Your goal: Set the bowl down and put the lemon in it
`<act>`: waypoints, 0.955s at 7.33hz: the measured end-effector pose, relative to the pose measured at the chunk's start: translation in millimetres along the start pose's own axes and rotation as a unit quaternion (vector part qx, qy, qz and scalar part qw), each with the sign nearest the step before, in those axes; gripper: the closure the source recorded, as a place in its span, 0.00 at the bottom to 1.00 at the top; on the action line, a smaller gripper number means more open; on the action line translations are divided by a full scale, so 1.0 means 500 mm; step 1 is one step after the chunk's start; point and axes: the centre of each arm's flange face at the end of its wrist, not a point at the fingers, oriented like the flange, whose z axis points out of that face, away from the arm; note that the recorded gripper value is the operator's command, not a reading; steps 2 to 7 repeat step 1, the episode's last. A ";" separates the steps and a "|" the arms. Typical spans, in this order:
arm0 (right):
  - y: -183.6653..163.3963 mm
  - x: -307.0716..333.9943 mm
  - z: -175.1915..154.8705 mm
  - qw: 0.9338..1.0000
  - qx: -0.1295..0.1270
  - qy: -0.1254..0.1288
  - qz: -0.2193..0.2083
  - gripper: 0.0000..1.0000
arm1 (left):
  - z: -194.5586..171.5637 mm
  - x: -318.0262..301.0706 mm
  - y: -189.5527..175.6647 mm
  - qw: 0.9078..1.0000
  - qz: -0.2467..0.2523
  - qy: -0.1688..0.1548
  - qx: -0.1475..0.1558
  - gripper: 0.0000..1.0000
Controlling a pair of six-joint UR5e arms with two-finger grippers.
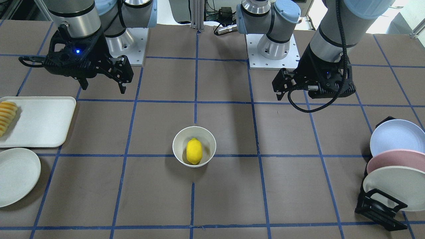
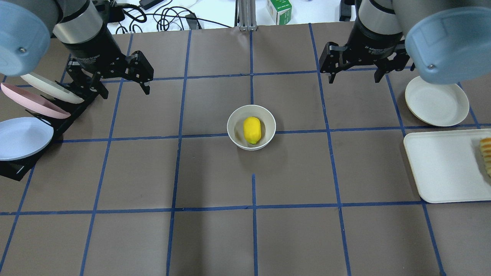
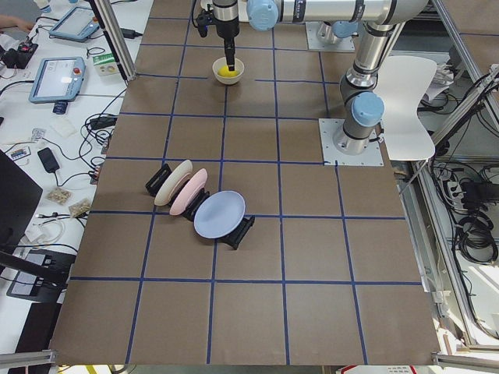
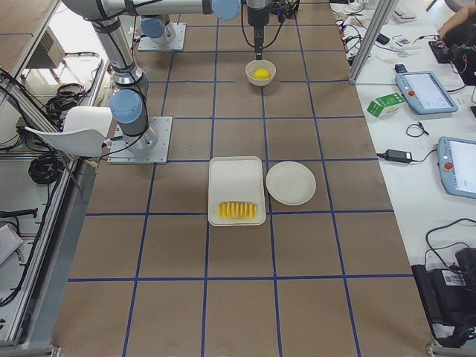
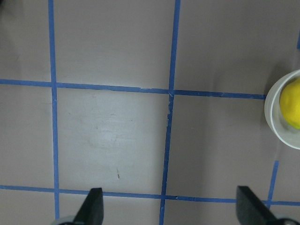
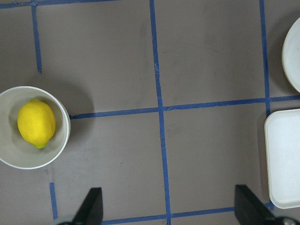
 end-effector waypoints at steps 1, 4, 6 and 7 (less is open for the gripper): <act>0.001 -0.002 0.000 1.000 0.000 0.000 -0.001 0.00 | -0.004 0.000 0.006 1.000 0.000 0.000 0.000 0.00; 0.001 -0.002 0.000 1.000 0.000 0.000 -0.001 0.00 | -0.004 0.000 0.006 1.000 0.000 0.000 0.000 0.00; 0.001 -0.002 0.000 1.000 0.000 0.000 -0.001 0.00 | -0.004 0.000 0.006 1.000 0.000 0.000 0.000 0.00; 0.001 -0.002 0.000 1.000 0.000 0.000 -0.001 0.00 | -0.004 0.000 0.006 1.000 0.000 0.000 0.000 0.00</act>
